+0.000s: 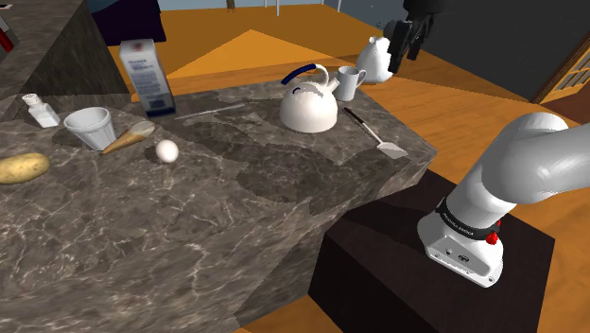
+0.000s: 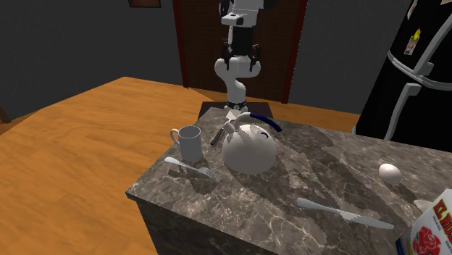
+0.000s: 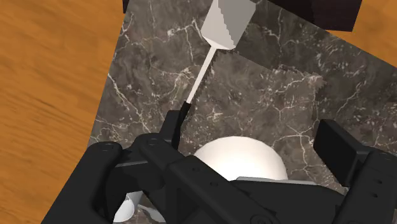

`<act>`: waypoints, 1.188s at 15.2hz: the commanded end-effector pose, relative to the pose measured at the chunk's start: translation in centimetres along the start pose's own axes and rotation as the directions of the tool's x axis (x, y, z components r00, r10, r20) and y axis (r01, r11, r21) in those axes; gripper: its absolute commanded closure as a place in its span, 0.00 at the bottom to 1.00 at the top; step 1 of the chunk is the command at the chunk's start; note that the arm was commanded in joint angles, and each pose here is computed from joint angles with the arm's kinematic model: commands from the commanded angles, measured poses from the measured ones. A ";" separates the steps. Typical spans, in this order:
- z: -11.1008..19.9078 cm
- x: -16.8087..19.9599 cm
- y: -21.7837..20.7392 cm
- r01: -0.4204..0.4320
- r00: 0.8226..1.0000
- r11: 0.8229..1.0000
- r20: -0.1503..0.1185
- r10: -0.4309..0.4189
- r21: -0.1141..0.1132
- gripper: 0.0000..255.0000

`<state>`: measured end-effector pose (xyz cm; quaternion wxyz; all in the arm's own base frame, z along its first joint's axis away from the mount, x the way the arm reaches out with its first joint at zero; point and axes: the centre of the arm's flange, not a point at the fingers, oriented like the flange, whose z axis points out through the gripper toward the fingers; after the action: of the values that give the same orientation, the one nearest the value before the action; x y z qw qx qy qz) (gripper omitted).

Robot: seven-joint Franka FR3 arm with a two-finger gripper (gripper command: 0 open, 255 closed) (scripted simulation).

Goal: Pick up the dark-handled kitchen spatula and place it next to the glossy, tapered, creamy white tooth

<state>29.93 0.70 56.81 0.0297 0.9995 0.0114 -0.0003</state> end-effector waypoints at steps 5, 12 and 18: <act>5.0 1.0 1.3 -0.102 0.995 0.995 -0.014 0.102 0.013 0.00; 13.8 2.6 3.6 -0.277 0.960 0.960 -0.034 0.278 0.038 0.00; 19.8 3.5 5.0 -0.381 0.922 0.923 -0.045 0.384 0.056 0.00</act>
<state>33.51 -5.33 37.88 0.0064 0.9834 -0.1785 0.0311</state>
